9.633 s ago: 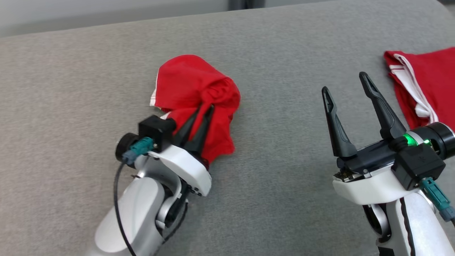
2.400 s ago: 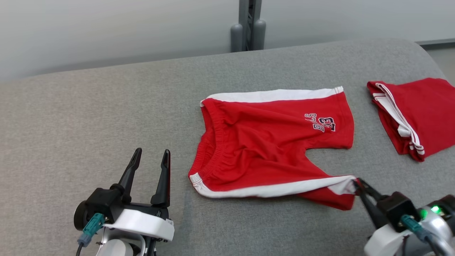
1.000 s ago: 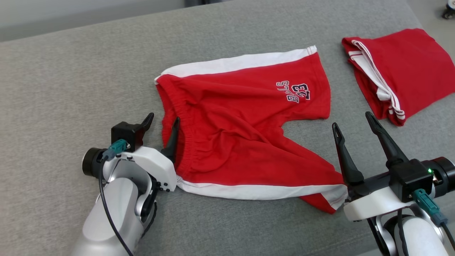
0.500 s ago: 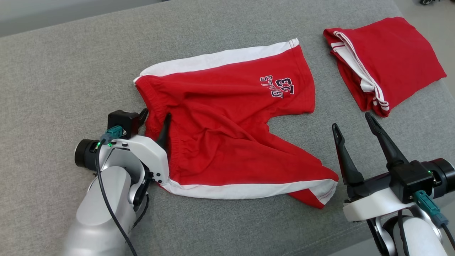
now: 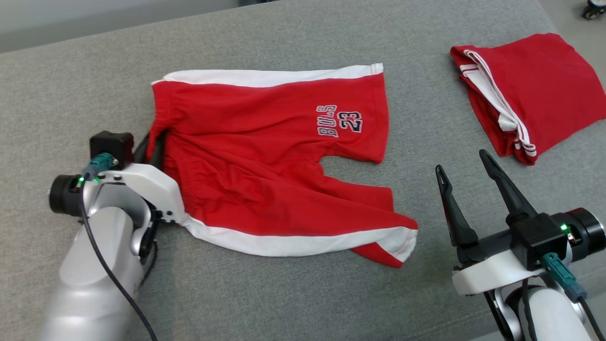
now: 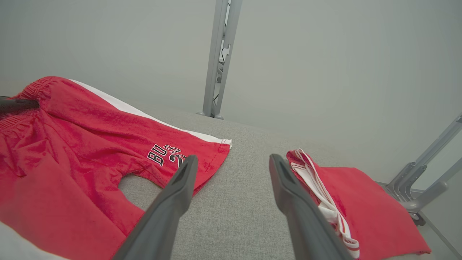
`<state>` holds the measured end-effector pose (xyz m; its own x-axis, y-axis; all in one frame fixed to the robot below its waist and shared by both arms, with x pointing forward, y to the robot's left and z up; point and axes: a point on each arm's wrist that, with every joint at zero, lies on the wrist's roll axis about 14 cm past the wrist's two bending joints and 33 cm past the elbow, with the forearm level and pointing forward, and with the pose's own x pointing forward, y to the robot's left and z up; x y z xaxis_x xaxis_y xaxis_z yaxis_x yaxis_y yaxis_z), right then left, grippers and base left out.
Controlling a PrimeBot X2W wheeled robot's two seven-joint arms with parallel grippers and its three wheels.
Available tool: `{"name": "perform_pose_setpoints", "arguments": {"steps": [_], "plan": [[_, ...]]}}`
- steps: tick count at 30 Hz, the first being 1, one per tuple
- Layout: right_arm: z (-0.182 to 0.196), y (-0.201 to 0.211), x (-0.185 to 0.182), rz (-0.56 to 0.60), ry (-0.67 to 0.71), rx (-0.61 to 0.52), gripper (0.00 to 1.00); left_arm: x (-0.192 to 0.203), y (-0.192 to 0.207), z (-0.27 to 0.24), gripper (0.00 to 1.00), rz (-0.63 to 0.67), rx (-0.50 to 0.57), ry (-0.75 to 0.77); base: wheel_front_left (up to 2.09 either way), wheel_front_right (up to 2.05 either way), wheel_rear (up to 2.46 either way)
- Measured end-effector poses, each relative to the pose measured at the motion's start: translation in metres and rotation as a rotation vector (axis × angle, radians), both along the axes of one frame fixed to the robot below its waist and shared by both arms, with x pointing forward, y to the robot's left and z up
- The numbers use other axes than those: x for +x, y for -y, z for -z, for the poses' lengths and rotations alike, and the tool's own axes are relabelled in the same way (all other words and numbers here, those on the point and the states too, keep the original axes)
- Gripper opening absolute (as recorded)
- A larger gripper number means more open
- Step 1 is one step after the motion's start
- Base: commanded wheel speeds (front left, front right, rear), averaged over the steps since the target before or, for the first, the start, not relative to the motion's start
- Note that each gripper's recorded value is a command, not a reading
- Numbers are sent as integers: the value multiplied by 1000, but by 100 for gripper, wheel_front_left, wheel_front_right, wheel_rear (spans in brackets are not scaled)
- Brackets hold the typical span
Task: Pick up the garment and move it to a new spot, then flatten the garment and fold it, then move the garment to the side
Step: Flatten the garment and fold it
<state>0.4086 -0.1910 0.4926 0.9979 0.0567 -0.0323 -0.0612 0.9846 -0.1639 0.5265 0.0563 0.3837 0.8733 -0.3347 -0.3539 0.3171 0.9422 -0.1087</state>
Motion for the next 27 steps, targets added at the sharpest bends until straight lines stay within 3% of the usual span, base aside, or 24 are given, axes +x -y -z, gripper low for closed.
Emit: {"name": "perform_pose_setpoints", "arguments": {"steps": [9,10,11,27], "plan": [[-3,-20,11,-62,13,-3,100,17,-54,-7,0,-118,65,20,0,0,0],[-4,-23,12,-72,17,-3,100,16,-65,-6,77,-137,81,16,0,0,0],[-4,-25,13,-76,17,-2,100,15,-68,-5,100,-145,89,12,0,0,0],[-19,-54,11,-153,68,46,100,-35,-124,-58,100,-330,-21,199,0,0,0]]}}
